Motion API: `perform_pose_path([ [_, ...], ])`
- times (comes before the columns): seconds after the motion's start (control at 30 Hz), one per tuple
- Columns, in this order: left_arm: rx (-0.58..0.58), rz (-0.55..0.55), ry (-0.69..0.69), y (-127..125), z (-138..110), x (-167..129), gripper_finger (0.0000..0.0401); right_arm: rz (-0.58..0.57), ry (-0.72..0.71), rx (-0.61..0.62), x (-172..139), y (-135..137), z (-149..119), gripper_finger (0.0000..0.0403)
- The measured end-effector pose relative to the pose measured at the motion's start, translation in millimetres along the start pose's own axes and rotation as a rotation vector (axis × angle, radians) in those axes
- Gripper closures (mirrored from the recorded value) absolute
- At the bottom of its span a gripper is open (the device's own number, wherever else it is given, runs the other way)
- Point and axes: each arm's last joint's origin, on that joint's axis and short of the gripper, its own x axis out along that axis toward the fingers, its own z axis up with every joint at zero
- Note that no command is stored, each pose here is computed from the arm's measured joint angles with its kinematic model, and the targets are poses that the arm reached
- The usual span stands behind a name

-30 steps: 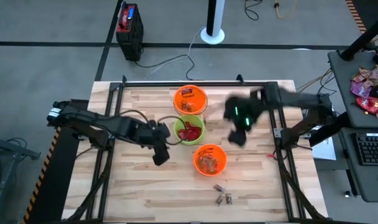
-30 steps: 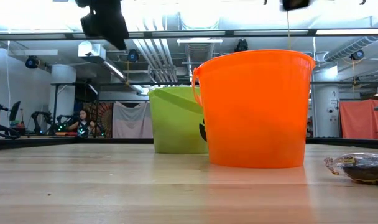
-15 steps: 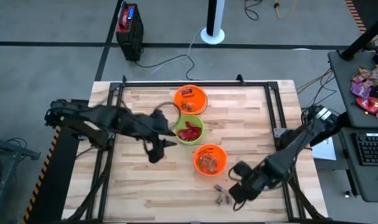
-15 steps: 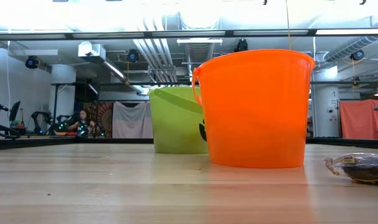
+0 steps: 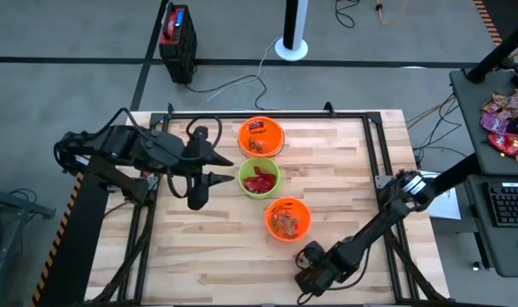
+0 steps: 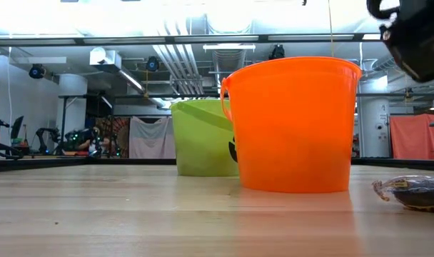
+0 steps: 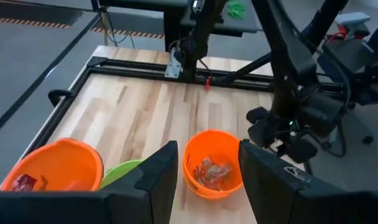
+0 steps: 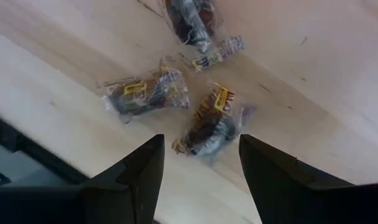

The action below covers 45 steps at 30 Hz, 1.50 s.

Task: Sort candy by brand, put in halloween buckets
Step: Put the black gummy into the top orange bucket

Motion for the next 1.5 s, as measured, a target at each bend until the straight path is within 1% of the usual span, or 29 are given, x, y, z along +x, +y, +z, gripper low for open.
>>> perform_pose_path([
  [0.13, 0.002, -0.001, -0.009, 0.5, 2.7, -4.1, 0.0248, -0.034, 0.003, 0.003, 9.3, -0.7, 0.0, 0.0203],
  [0.23, 0.005, 0.002, 0.003, 1.0, 2.1, -5.3, 0.0248, -0.044, 0.002, 0.002, 10.2, -2.1, 0.3, 0.0217],
  [0.33, 0.005, 0.004, 0.017, 1.2, 0.6, -5.5, 0.0248, -0.051, -0.008, -0.003, 10.8, -3.4, 0.7, 0.0249],
  [0.53, 0.0, 0.012, 0.075, 0.1, -7.1, -2.8, 0.0248, -0.067, -0.024, -0.016, 7.4, -5.0, 1.3, 0.0337],
  [0.6, 0.011, 0.008, 0.096, -2.4, -11.3, 0.0, 0.0248, -0.077, -0.028, -0.031, 3.6, -6.5, 1.1, 0.034],
  [0.67, 0.013, 0.004, 0.122, -5.9, -17.6, 4.8, 0.0248, -0.063, -0.024, -0.04, -6.2, -6.7, -0.2, 0.034],
  [0.73, -0.003, 0.003, 0.158, -10.2, -26.7, 12.2, 0.0248, -0.059, -0.023, -0.046, -25.6, -9.9, -0.5, 0.034],
  [0.8, -0.016, 0.003, 0.211, -16.1, -39.9, 21.1, 0.0248, -0.06, -0.031, -0.055, -53.5, -15.0, 0.1, 0.034],
  [0.9, -0.044, -0.004, 0.267, -27.4, -62.8, 37.4, 0.0248, -0.054, -0.123, -0.091, -101.9, -24.5, 9.5, 0.0339],
  [0.97, -0.069, -0.012, 0.293, -35.8, -79.6, 48.7, 0.0248, -0.013, -0.217, -0.12, -135.5, -29.5, 25.1, 0.0339],
  [1.03, -0.094, -0.028, 0.294, -44.4, -94.3, 58.7, 0.0248, 0.053, -0.316, -0.178, -162.1, -33.0, 47.9, 0.0338],
  [1.13, -0.141, -0.052, 0.275, -53.4, -109.3, 69.5, 0.0248, 0.094, -0.494, -0.301, -186.8, -36.8, 90.0, 0.0338],
  [1.23, -0.217, -0.061, 0.244, -56.3, -115.3, 76.8, 0.0248, 0.077, -0.643, -0.396, -205.3, -43.7, 147.3, 0.0337],
  [1.37, -0.297, -0.053, 0.193, -57.5, -113.4, 79.6, 0.0248, 0.08, -0.873, -0.521, -222.4, -54.9, 232.6, 0.0336],
  [1.43, -0.331, -0.051, 0.19, -57.6, -111.3, 78.3, 0.0248, 0.084, -0.922, -0.547, -223.7, -66.4, 270.6, 0.0336],
  [1.5, -0.376, -0.042, 0.201, -57.2, -109.4, 76.0, 0.0248, 0.093, -0.93, -0.575, -220.9, -78.8, 300.4, 0.0336],
])
